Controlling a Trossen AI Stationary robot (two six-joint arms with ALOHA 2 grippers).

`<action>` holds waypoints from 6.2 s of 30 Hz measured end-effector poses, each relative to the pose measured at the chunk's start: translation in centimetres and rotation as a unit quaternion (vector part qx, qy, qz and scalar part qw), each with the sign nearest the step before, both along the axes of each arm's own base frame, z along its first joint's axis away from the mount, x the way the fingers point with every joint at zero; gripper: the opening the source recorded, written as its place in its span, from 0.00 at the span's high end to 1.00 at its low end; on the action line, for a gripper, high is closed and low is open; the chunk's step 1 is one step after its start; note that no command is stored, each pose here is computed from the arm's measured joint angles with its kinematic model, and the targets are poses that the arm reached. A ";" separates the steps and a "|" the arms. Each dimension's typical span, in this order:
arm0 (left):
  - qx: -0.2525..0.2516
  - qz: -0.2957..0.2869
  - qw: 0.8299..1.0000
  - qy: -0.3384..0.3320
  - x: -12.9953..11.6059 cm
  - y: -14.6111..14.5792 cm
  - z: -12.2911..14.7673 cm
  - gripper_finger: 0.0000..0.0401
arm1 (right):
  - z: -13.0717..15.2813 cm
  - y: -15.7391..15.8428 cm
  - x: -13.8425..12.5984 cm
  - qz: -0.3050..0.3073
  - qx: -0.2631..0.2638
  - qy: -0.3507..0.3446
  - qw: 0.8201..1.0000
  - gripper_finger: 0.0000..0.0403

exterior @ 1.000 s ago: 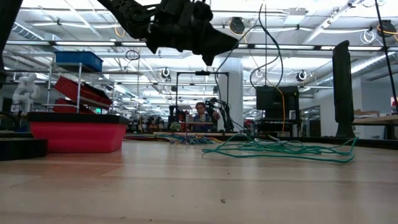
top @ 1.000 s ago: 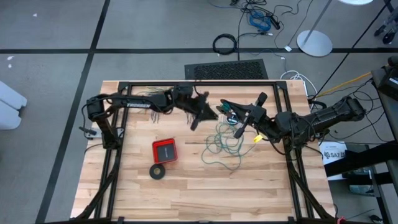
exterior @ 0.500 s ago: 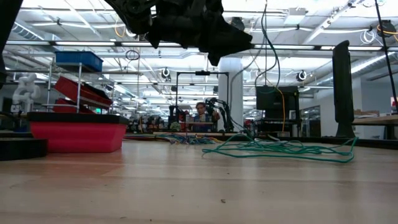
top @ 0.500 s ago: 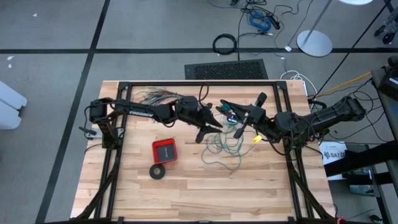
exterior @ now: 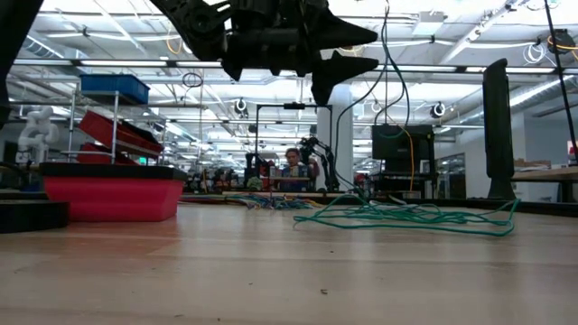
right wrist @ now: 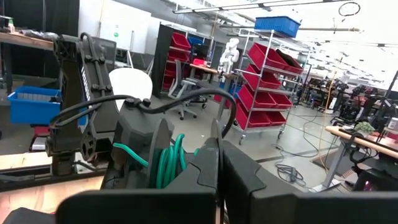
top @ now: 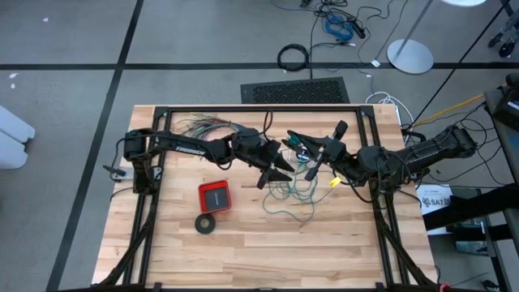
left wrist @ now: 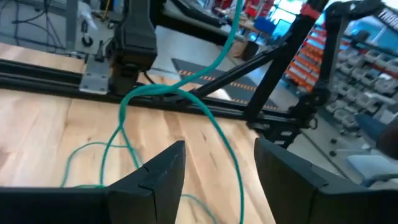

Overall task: Coil cords
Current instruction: Coil the green wire onto the spool

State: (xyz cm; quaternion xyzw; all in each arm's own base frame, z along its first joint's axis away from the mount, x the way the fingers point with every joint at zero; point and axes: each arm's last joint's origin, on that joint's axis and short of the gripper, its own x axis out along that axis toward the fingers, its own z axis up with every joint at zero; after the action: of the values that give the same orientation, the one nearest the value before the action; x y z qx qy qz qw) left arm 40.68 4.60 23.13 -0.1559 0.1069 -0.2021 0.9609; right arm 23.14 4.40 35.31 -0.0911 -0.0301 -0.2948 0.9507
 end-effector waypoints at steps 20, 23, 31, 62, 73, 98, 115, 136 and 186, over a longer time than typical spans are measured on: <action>-0.060 -0.042 0.997 -0.019 0.5 0.6 -0.5 0.50 | 0.0 0.0 0.0 0.000 -0.004 0.004 1.000 1.00; -0.066 -0.037 0.997 -0.018 0.5 0.7 -0.4 0.50 | -0.1 0.0 0.0 0.000 -0.004 0.007 1.000 1.00; -0.065 -0.001 0.998 -0.009 1.1 -0.2 -1.3 0.50 | -0.1 0.0 0.0 -0.001 -0.006 0.008 1.000 1.00; 0.134 0.106 0.974 0.152 0.3 2.3 -4.5 0.99 | -0.4 0.1 0.2 0.002 -0.034 0.037 0.999 1.00; 0.198 0.177 0.891 0.368 -2.9 7.1 -9.3 0.99 | -0.1 0.2 0.2 0.024 -0.057 0.035 0.997 1.00; 0.188 0.227 0.830 0.473 -6.1 11.9 -11.1 1.00 | -0.2 1.3 -0.2 0.018 -0.078 0.056 0.995 1.00; 0.241 0.208 0.814 0.487 -8.9 9.1 -4.2 0.41 | -0.2 1.5 -0.5 -0.011 -0.084 0.071 0.994 1.00; 0.296 0.167 0.770 0.540 -12.7 7.7 -0.5 0.26 | -0.3 1.8 -0.5 -0.005 -0.081 0.072 0.994 1.00; 0.084 0.091 0.970 -0.209 1.5 1.4 -2.8 0.39 | -0.4 1.9 -0.5 0.001 -0.079 0.072 0.994 1.00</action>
State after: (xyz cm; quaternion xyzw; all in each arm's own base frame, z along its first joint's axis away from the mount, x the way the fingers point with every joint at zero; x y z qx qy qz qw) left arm 42.18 6.00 20.38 -0.0382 -0.0941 -0.1318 0.9861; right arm 22.61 6.25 34.93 -0.1866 0.0148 -0.2837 0.9405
